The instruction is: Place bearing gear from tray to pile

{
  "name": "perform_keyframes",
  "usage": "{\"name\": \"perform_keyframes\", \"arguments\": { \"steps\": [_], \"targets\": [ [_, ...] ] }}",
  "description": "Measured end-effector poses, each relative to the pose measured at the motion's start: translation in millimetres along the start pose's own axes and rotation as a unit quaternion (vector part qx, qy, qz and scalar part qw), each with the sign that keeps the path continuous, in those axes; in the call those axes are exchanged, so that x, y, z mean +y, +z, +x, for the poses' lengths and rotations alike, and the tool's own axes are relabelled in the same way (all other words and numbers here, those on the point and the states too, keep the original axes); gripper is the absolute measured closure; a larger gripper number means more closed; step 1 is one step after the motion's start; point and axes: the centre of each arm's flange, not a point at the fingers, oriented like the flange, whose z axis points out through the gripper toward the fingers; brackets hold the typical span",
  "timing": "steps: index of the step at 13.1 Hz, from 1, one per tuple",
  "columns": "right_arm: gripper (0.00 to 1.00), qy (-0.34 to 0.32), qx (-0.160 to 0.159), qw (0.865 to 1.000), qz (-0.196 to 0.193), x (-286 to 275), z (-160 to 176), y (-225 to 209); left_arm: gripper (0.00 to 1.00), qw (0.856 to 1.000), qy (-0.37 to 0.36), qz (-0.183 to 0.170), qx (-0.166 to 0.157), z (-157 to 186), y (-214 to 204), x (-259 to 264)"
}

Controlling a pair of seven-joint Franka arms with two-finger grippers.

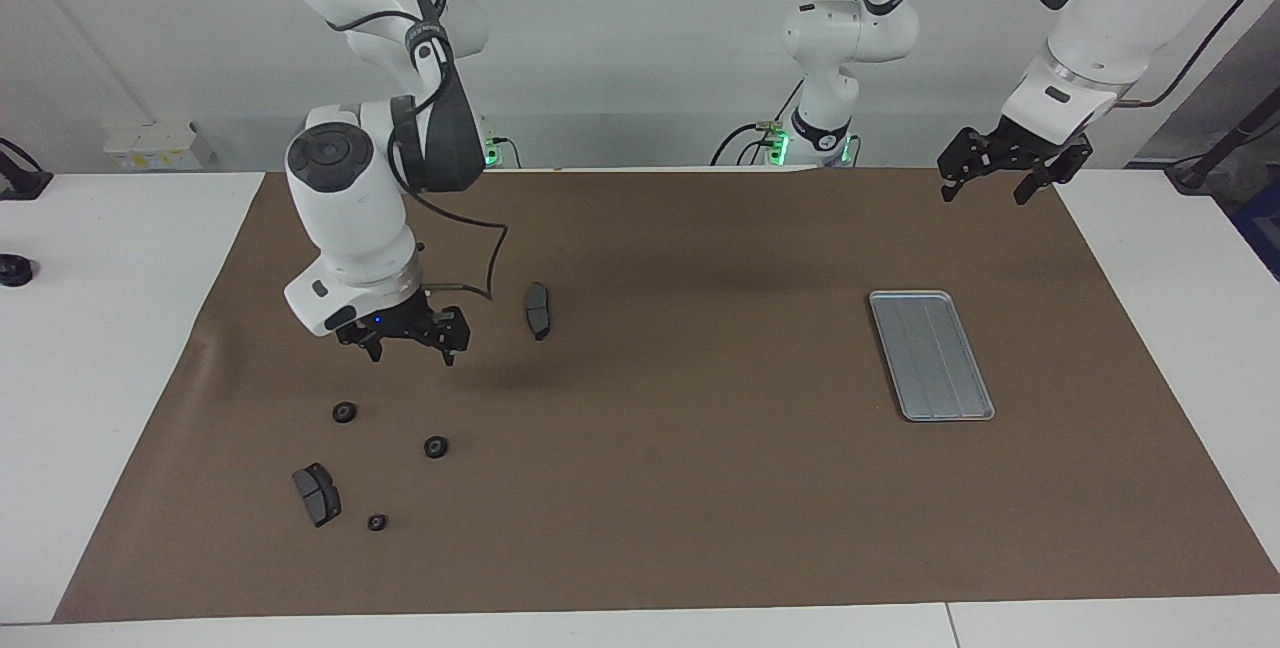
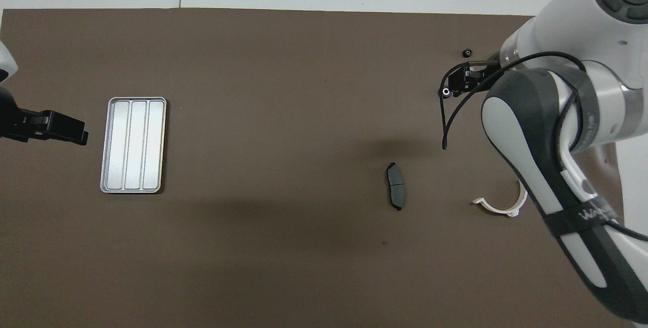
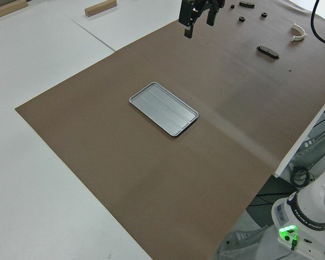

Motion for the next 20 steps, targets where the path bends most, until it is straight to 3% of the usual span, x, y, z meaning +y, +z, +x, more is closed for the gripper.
{"name": "perform_keyframes", "arguments": {
  "steps": [7, 10, 20],
  "targets": [
    [0.00, 0.029, 0.011, 0.999, 0.026, 65.7, -26.5, -76.9, 0.00, 1.000, 0.000, 0.000, -0.005, -1.2, 0.9, 0.1],
    [0.00, 0.026, 0.019, 0.999, 0.027, 64.2, -37.4, -95.5, 0.00, 1.000, 0.001, 0.000, -0.006, -3.6, -2.0, 1.0],
    [0.00, -0.002, -0.007, 1.000, -0.007, 41.5, -63.5, -70.2, 0.00, 1.000, 0.000, -0.001, -0.012, -5.5, -1.2, 0.3]
  ]
}}
